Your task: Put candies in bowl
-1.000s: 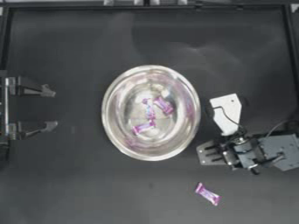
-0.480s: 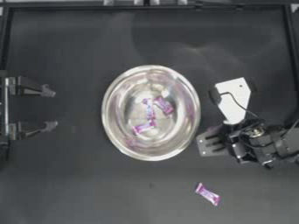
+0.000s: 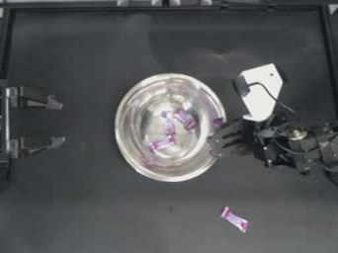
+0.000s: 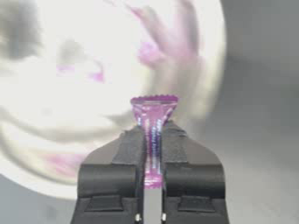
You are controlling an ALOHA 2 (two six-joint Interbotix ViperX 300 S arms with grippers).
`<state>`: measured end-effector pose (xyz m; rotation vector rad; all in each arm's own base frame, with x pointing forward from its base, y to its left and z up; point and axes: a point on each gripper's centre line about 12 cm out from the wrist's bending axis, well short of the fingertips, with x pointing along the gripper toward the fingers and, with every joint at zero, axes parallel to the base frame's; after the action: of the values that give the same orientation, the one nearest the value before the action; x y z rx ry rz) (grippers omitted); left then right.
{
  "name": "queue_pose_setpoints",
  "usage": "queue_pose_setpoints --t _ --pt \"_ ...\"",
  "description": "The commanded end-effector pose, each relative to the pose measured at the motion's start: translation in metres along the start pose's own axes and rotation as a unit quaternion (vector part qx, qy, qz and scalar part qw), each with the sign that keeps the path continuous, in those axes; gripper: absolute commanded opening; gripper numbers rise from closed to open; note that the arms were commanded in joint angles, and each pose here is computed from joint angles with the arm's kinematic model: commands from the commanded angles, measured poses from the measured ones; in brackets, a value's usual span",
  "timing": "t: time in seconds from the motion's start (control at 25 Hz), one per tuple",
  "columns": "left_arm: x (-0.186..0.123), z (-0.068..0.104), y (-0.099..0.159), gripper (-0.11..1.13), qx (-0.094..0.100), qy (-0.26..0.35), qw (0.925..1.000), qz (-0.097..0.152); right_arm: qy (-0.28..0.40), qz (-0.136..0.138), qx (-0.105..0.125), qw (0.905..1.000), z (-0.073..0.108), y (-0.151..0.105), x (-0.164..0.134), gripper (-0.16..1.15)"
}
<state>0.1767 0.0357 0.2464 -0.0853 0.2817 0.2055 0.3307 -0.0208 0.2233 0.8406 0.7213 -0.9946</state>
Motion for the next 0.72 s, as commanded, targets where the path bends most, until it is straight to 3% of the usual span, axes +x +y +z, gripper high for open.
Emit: queue_pose_setpoints --t 0.04,0.24,0.48,0.6,0.72 --pt "0.000 0.005 0.000 1.01 -0.001 -0.005 1.0000 0.000 -0.012 0.047 0.005 0.9988 0.017 0.013 -0.003 0.30" --pt "0.001 0.005 0.000 1.01 -0.002 -0.005 1.0000 0.000 -0.008 0.073 -0.016 0.9972 0.027 0.018 0.022 0.30" --pt "0.001 0.002 0.000 1.01 -0.005 -0.002 1.0000 0.000 -0.007 0.101 -0.065 0.9928 0.031 0.021 0.040 0.32" --pt "0.001 0.002 0.000 1.01 -0.004 -0.002 1.0000 0.000 -0.007 0.135 -0.089 0.9868 0.031 0.025 0.046 0.43" --pt "0.001 0.002 0.000 1.01 -0.005 -0.002 1.0000 0.000 -0.002 0.158 -0.096 0.9827 0.030 0.026 0.054 0.68"
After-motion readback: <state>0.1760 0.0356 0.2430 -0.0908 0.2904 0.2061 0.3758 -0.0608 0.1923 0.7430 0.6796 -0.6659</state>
